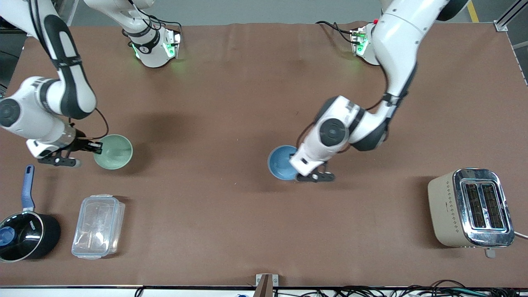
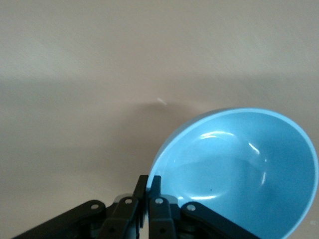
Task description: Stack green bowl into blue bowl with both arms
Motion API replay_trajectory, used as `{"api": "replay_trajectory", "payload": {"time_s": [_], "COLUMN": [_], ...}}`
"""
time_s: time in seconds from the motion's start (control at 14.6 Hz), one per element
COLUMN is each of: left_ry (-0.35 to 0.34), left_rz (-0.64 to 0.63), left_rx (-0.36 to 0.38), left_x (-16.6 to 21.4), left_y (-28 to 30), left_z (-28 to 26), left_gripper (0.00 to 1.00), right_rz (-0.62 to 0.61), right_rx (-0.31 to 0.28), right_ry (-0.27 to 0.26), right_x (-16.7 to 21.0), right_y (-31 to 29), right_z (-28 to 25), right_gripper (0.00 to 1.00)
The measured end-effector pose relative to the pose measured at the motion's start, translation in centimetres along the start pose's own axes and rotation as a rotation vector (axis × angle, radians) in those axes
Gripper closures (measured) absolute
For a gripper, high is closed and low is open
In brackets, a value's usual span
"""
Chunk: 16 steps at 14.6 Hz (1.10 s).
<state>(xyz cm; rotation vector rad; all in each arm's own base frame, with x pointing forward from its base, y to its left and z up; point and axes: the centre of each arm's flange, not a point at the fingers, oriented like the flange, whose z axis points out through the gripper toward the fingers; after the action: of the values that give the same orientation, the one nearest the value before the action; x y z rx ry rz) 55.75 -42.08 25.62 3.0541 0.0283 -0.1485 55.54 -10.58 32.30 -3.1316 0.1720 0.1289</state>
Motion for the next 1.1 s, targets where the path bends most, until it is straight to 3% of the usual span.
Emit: {"api": "replay_trajectory", "payload": {"time_s": [0.34,0.41,0.62,0.76,1.1], "left_ry": [-0.027,-0.029,0.009,0.084,0.200], "left_rz": [-0.049,-0.052,-0.060,-0.087,-0.118], "left_rx": [-0.029,-0.034,-0.063,-0.094,-0.015], "left_x": [-2.2,-2.1,-1.0,1.4,7.0], "left_y": [4.9,5.1,5.3,4.0,-10.2], "left_z": [4.9,5.1,2.9,-2.0,-20.1], "left_gripper": [0.96,0.92,0.62,0.44,0.00], "right_rz": [0.060,0.082,0.169,0.232,0.383], "right_rx": [0.067,0.068,0.071,0.074,0.098], "right_ry": [-0.041,-0.045,-0.057,-0.062,-0.006], "right_x": [1.7,1.8,1.5,0.5,-4.2], "right_y": [-3.0,-4.6,-12.0,-18.2,-34.5], "right_z": [-5.7,-6.0,-6.1,-6.0,-5.8], "right_gripper": [0.94,0.94,0.94,0.94,0.94]}}
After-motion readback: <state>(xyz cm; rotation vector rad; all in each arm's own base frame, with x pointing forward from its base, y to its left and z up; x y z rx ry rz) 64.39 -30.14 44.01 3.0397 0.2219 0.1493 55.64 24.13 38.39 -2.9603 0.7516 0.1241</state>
